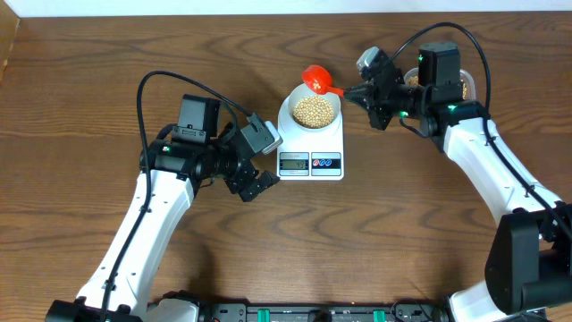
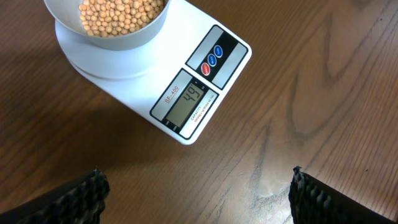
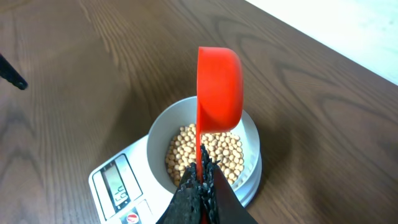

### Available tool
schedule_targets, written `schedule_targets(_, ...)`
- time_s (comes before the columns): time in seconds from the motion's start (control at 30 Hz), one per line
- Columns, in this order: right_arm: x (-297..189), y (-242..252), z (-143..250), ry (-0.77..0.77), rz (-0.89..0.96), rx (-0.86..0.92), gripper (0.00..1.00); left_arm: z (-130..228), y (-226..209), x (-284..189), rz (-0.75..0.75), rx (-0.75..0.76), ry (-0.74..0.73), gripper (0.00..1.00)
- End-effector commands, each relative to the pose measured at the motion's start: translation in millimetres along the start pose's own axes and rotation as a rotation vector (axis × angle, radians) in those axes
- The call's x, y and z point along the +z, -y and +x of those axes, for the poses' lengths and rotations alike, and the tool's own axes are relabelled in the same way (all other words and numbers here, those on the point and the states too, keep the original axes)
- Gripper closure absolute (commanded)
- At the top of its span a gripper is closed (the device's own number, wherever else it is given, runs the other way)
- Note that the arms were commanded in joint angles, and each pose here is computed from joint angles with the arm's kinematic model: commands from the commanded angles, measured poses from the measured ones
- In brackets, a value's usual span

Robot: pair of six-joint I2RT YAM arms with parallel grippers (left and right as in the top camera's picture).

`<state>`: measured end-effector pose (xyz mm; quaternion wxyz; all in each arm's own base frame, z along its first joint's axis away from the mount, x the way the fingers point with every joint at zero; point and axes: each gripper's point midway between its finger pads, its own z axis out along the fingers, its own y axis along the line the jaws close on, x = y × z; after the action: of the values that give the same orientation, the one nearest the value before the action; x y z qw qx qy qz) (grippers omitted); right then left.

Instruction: Scoop item into bowl and weigh 50g on scale

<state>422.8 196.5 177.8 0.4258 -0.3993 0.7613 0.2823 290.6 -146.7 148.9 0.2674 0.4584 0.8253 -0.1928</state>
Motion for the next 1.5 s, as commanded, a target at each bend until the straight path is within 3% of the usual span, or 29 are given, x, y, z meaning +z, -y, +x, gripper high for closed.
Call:
schedule_targets(0.0,-4.0,-8.7,-13.0,0.031,-0.015,-0.044,0.99,-8.4,-2.1,-4.8,-0.004,0.015,0.023,0.05)
schedule_targets(0.8,-0.5,-9.0,-8.0,0.009,-0.001,-0.047,0.99,-8.4,-2.1,-4.8,-0.004,0.015,0.023,0.05)
schedule_targets(0.9,-4.0,-22.3,-21.2,0.063,-0.071,-0.046,0.99,-8.4,-2.1,-4.8,-0.004,0.015,0.023,0.05)
schedule_targets(1.03,0.4,-8.4,-3.0,-0.012,0.006,-0.014,0.99,-8.4,-2.1,-4.8,-0.004,0.014,0.023,0.05)
schedule_targets(1.17,-2.7,-18.1,-17.9,0.046,-0.045,-0.035,0.99,-8.4,-2.1,-4.8,-0.004,0.015,0.023,0.05)
schedule_targets(1.47,-0.3,-10.8,-8.4,0.003,0.002,-0.031,0.99,-8.4,-2.1,-4.8,-0.004,0.015,0.023,0.05)
